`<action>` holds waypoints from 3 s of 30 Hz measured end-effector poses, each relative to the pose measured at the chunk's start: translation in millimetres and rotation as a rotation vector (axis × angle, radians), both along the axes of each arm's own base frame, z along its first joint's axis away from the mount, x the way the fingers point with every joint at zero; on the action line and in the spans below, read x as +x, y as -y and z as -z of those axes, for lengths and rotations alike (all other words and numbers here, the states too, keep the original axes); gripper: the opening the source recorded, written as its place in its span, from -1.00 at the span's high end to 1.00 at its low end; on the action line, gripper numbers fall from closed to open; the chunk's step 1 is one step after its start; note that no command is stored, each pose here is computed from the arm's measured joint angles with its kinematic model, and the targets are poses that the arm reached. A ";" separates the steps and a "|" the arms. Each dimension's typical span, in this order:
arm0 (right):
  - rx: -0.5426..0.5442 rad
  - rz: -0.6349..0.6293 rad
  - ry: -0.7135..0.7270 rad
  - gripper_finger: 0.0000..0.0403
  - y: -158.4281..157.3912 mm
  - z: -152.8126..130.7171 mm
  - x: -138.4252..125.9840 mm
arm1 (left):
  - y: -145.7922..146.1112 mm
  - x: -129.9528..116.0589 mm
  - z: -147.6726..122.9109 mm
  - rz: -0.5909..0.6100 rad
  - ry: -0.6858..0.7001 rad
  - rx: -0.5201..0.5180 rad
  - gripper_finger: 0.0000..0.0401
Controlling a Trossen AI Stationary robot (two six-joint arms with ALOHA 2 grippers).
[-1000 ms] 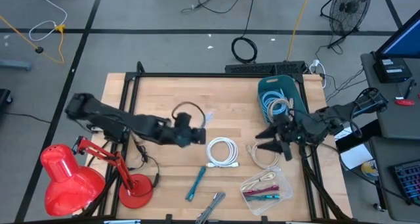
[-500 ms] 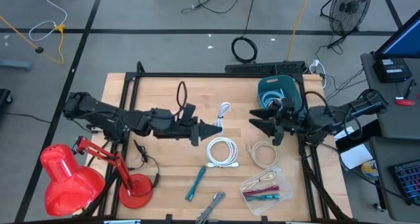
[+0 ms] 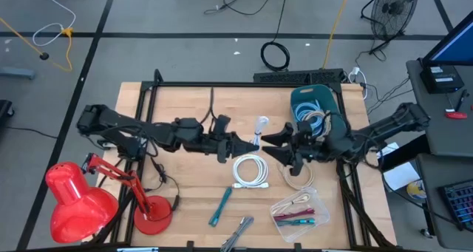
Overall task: Pick & Place USB Port
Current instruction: Put the white charger cable into the transparent bin
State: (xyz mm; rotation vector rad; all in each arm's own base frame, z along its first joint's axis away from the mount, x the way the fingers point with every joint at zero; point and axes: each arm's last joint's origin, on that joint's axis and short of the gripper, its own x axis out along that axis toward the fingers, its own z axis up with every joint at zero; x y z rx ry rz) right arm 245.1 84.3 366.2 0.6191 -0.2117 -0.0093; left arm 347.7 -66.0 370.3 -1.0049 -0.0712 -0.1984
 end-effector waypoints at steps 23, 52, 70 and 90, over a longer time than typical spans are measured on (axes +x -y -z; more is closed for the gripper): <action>0.006 0.090 0.026 -0.32 4.2 -3.3 -0.9 | 26.3 5.7 14.2 0.097 -0.039 -0.018 0.98; -0.056 -0.196 -0.005 0.94 19.0 -28.8 -66.3 | 36.2 -0.9 -1.0 0.355 0.134 0.016 0.04; -0.250 -0.720 -0.787 0.94 -34.7 59.9 -66.0 | 18.0 7.5 28.3 0.332 -0.182 0.026 -0.01; -0.559 -0.933 -1.173 0.95 -62.5 119.7 -37.0 | 0.3 9.4 43.9 0.281 -0.348 0.024 -0.01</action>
